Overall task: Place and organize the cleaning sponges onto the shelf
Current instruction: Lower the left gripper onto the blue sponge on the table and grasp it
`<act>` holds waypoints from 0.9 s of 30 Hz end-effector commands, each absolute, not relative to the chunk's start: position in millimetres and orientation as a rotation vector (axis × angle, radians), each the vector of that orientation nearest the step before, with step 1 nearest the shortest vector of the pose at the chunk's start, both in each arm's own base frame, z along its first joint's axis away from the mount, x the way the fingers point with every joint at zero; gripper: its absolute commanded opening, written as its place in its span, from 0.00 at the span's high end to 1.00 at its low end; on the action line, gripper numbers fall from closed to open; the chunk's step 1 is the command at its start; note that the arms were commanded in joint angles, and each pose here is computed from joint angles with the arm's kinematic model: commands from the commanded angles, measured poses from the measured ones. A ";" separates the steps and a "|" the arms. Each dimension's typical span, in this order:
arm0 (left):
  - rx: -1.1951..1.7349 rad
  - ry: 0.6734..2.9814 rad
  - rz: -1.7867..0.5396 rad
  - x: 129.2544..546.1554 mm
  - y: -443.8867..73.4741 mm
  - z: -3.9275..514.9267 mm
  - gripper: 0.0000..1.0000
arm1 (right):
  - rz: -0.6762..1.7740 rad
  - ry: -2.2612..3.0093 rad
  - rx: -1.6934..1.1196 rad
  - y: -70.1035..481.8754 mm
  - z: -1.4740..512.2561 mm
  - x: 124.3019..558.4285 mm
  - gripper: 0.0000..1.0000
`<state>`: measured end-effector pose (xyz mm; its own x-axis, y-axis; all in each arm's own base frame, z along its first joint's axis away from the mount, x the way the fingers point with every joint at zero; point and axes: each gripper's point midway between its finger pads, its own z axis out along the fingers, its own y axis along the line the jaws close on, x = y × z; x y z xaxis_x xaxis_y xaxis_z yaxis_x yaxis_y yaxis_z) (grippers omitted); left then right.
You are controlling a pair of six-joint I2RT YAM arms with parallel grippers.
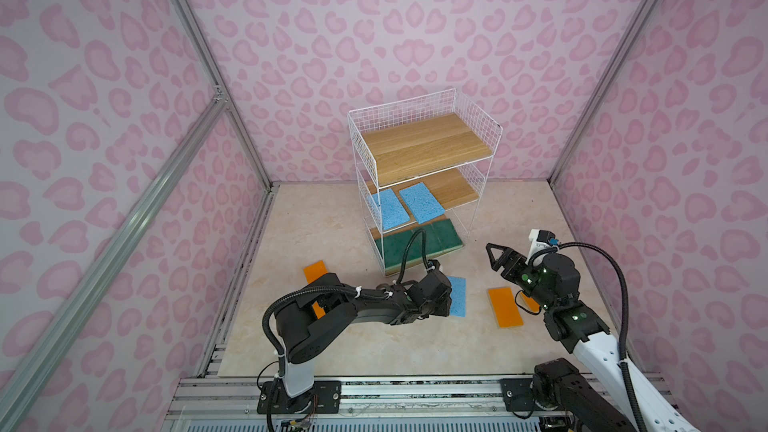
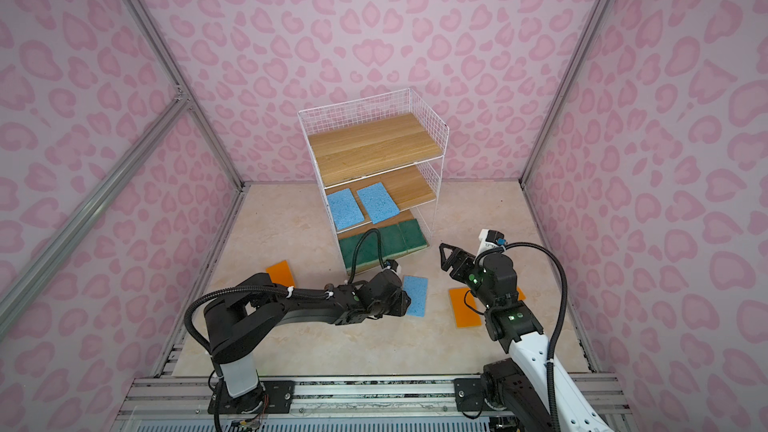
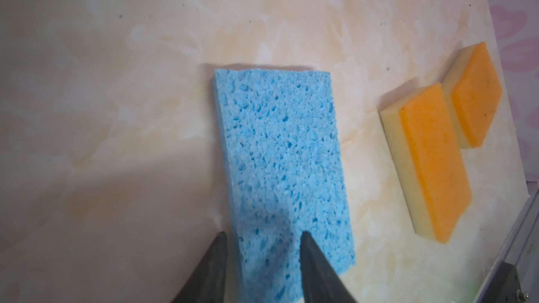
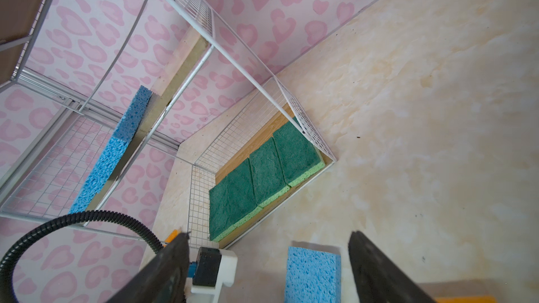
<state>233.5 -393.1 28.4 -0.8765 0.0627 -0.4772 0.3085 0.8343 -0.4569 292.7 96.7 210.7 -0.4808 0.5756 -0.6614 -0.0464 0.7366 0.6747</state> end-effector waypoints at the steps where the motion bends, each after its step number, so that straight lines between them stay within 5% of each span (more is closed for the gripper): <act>1: 0.246 2.536 -0.794 237.3 -402.1 34.8 0.75 | 0.805 1.946 0.397 99.2 209.9 291.6 0.14; 7: 0.210 2.510 -0.802 238.2 -396.0 46.5 0.96 | 0.817 1.956 0.381 101.6 206.6 288.1 0.14; 27: -0.213 2.273 -0.793 241.7 -296.1 127.6 0.96 | 0.926 2.004 0.215 158.8 208.0 281.4 0.14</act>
